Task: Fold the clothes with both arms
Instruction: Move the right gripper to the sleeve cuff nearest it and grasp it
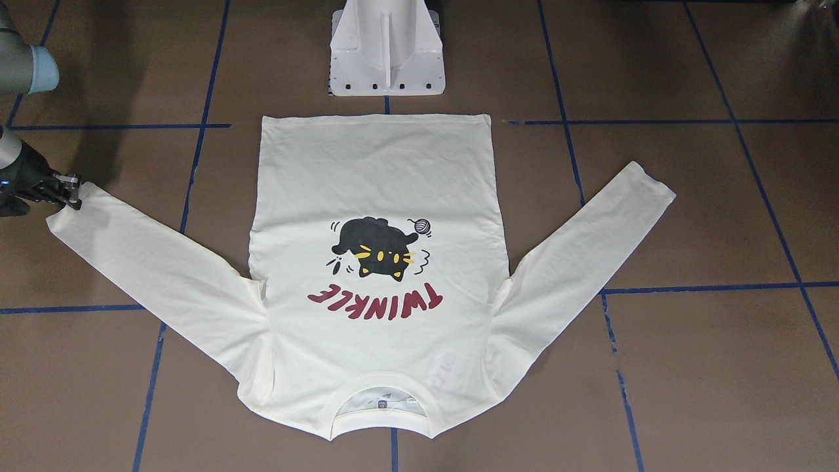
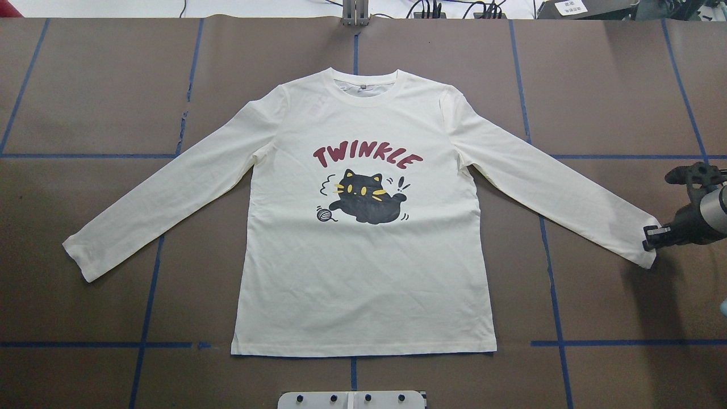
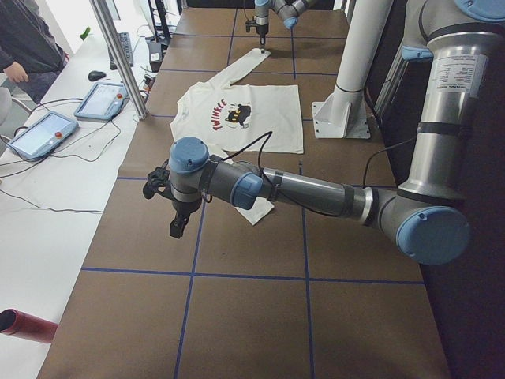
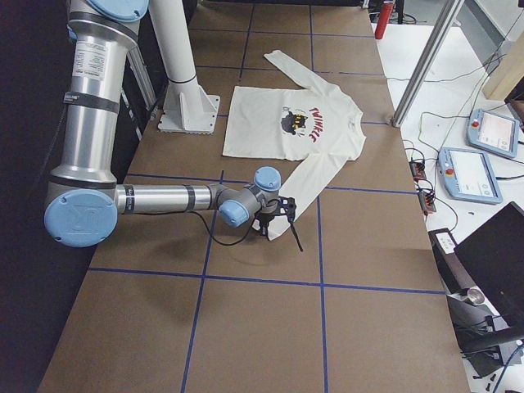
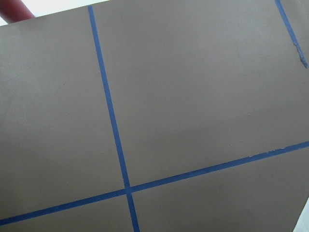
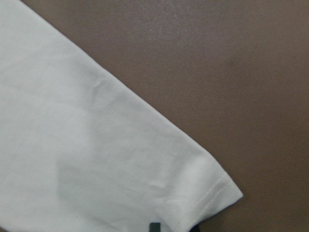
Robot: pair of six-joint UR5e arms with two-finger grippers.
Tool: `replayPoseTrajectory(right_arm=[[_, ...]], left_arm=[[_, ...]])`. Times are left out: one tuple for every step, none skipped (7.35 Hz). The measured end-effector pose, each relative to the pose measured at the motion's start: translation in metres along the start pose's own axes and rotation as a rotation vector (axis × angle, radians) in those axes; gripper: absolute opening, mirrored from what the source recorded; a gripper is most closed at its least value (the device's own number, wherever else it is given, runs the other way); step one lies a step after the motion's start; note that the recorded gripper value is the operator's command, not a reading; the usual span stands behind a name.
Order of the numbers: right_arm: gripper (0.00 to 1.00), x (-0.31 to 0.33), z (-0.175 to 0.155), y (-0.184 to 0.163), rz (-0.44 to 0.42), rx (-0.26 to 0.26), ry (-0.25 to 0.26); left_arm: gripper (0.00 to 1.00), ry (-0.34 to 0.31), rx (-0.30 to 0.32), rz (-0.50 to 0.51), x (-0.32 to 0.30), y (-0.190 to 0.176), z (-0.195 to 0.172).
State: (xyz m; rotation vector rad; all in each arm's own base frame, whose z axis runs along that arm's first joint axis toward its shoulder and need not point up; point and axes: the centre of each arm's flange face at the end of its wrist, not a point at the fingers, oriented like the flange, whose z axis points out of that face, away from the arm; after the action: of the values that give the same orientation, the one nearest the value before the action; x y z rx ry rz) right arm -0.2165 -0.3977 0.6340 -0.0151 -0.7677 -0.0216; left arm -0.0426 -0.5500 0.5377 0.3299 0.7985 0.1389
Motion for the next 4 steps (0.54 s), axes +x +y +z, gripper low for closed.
replayPoseTrajectory(right_arm=[[0.00,-0.004,-0.002,-0.001,-0.006,0.005,-0.007],[0.00,-0.010,-0.009,-0.002,-0.018,0.019,-0.021],[0.00,-0.020,-0.023,-0.005,-0.031,0.044,-0.044],[0.00,-0.038,-0.047,-0.018,-0.054,0.091,-0.083]], left_arm=[[1.00,0.000,0.000,-0.001,0.000,0.000,0.000],[1.00,0.000,0.000,-0.002,0.000,0.000,0.000],[1.00,0.001,0.002,-0.002,0.002,-0.001,-0.001],[1.00,0.001,0.005,-0.002,0.003,-0.002,-0.003]])
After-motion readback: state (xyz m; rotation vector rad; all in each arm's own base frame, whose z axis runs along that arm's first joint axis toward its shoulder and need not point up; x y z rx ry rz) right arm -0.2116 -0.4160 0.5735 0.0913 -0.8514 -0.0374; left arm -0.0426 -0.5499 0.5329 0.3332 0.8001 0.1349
